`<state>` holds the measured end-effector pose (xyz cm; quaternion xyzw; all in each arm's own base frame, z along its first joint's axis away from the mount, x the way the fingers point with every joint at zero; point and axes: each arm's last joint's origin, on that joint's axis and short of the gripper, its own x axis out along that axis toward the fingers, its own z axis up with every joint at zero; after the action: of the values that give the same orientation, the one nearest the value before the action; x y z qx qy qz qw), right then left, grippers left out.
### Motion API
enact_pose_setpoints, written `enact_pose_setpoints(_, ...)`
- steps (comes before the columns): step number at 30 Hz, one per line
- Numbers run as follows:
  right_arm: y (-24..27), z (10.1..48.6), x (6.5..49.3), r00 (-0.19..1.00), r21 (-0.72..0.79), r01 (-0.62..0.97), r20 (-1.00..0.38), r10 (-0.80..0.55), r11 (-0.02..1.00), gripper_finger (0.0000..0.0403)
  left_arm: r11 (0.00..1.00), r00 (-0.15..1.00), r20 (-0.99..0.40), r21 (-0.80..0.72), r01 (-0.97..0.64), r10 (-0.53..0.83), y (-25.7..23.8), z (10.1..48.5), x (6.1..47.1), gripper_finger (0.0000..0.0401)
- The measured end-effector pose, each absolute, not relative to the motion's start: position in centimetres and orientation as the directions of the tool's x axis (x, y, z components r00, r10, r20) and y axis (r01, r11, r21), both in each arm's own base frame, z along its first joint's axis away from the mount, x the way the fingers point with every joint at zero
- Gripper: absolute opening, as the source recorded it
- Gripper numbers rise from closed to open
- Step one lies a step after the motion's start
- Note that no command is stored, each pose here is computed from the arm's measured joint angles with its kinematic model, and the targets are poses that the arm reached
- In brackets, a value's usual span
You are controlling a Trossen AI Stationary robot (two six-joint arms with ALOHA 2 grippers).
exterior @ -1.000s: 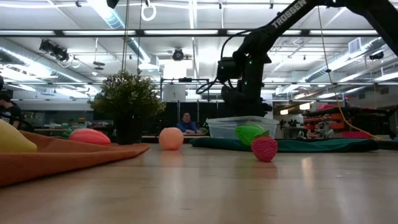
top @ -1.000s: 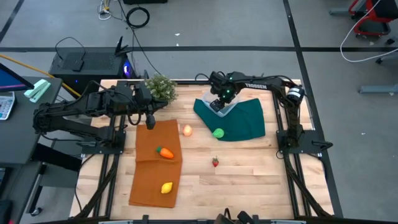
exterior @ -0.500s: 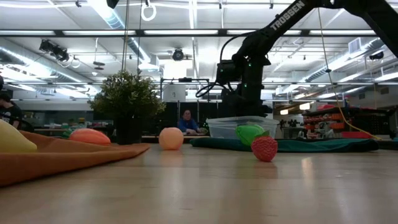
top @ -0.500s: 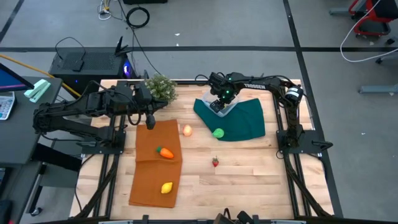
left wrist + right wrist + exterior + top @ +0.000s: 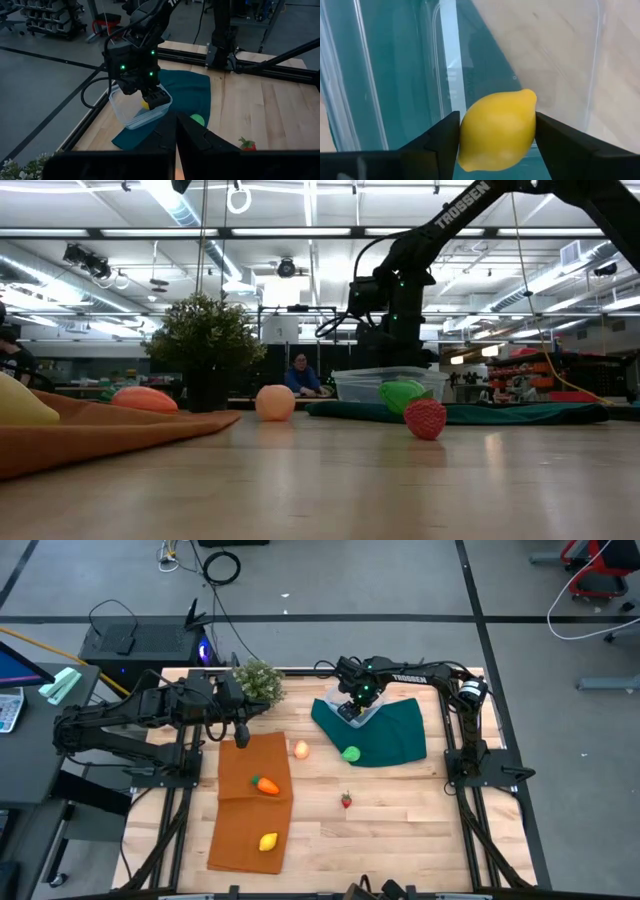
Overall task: Pick and placing Produce into tupperware
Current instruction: Put the lemon into the transparent bin, then put the pear into the transparent bin
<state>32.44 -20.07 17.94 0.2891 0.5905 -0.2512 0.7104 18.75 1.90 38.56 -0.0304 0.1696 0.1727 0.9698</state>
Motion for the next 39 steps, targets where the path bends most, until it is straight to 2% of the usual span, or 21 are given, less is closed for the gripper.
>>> enact_pose_setpoints(8, -20.1, 17.9, 32.4, 0.175, 0.113, 0.701, -0.984, -0.016, 0.704, 0.0240, 0.938, 0.883, -0.340, -0.001, -0.345, 0.325, 1.9, 38.6, 18.8, 0.0024)
enact_pose_setpoints(14, -20.0, 18.3, 32.3, 0.179, 0.111, 0.702, -0.984, -0.024, 0.704, 0.0244, 0.938, 0.883, -0.340, -0.001, -0.345, 0.325, 1.9, 38.5, 18.8, 0.0015)
enact_pose_setpoints(24, -19.4, 23.2, 30.2, 0.244, 0.135, 0.703, -0.968, -0.058, 0.698, 0.0241, 0.938, 0.883, -0.339, 0.000, -0.345, 0.325, 1.9, 38.6, 18.8, 0.0022)
enact_pose_setpoints(33, -14.7, 28.5, 29.6, 0.367, 0.177, 0.619, -0.927, -0.083, 0.766, 0.0238, 0.938, 0.883, -0.339, 0.000, -0.345, 0.325, 1.9, 38.6, 18.7, 0.0016)
enact_pose_setpoints(39, -10.6, 29.0, 30.0, 0.313, 0.151, 0.557, -0.949, -0.039, 0.816, 0.0236, 0.938, 0.883, -0.339, 0.000, -0.345, 0.325, 1.9, 38.6, 18.7, 0.0013)
